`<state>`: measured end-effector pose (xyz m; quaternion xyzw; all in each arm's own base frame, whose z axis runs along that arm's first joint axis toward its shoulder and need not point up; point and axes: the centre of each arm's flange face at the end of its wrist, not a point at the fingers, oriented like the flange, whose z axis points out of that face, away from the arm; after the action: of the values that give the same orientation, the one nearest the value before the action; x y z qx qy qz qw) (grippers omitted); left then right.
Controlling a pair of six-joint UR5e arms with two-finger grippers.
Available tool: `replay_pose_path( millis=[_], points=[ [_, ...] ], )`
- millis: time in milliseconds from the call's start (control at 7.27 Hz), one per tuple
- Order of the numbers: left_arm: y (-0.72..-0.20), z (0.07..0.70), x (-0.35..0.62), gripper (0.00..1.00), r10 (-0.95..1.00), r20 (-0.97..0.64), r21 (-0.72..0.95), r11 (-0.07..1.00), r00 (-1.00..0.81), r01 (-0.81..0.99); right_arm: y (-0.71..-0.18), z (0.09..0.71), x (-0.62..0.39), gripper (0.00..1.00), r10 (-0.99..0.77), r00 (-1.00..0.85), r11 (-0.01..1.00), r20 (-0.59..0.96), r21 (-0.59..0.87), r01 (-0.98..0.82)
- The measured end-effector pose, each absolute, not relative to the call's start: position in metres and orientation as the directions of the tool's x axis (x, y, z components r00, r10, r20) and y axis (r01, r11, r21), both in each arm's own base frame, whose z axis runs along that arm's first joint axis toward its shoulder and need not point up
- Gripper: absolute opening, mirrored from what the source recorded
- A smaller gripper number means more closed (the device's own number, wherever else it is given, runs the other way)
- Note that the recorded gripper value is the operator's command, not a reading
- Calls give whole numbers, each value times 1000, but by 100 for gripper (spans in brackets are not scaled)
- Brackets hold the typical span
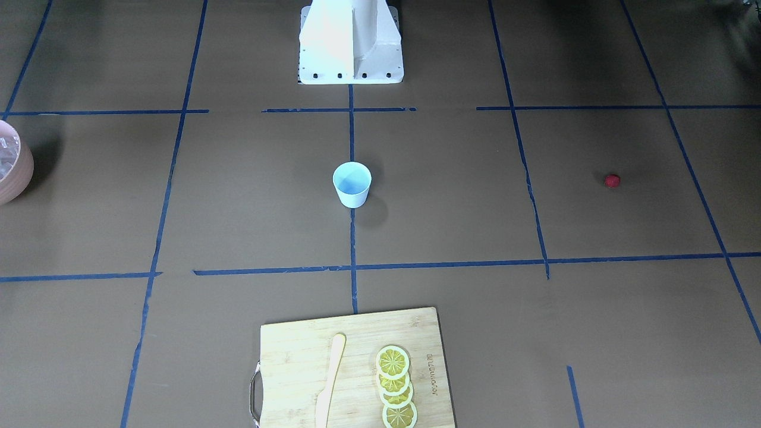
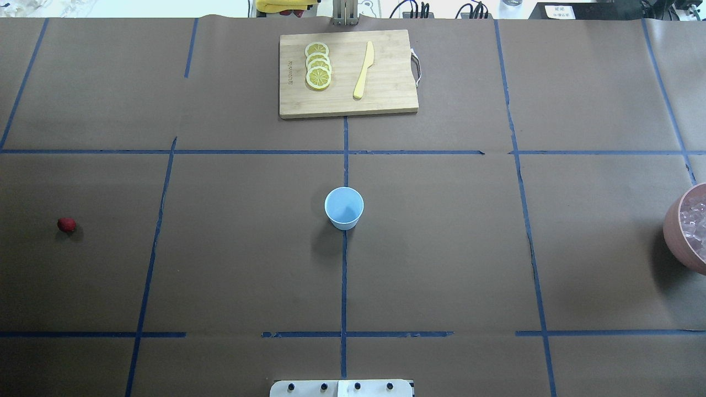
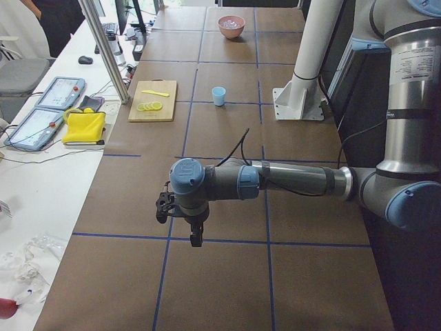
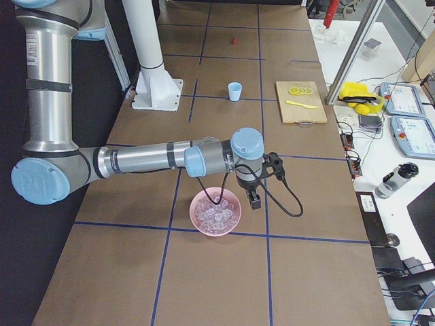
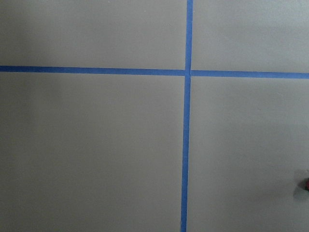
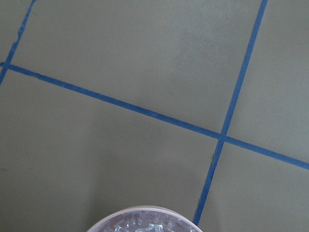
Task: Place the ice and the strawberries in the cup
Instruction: 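Lower the right gripper into the pink bowl and grasp an ice cube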
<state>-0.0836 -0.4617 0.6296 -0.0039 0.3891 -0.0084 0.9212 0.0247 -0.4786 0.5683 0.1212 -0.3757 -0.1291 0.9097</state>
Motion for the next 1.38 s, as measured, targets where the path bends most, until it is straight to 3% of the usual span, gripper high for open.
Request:
replay_pose_path(
  millis=[275, 688, 963, 1376],
  points=[
    [-462, 629, -84, 100, -18, -717, -13, 1000, 697, 13, -464, 575, 8, 77, -370, 701, 922, 609, 331, 200],
    [-461, 630, -84, 100, -20, -717, -15, 1000, 697, 13, -438, 599, -6, 76, -480, 668, 875, 568, 362, 321],
    [-461, 630, -84, 100, -20, -717, -15, 1000, 697, 13, -435, 612, -31, 69, -522, 658, 853, 543, 342, 395],
    [-461, 629, -83, 100, -19, -717, -13, 1000, 697, 13, -435, 641, -49, 68, -533, 660, 845, 530, 294, 446]
  ],
)
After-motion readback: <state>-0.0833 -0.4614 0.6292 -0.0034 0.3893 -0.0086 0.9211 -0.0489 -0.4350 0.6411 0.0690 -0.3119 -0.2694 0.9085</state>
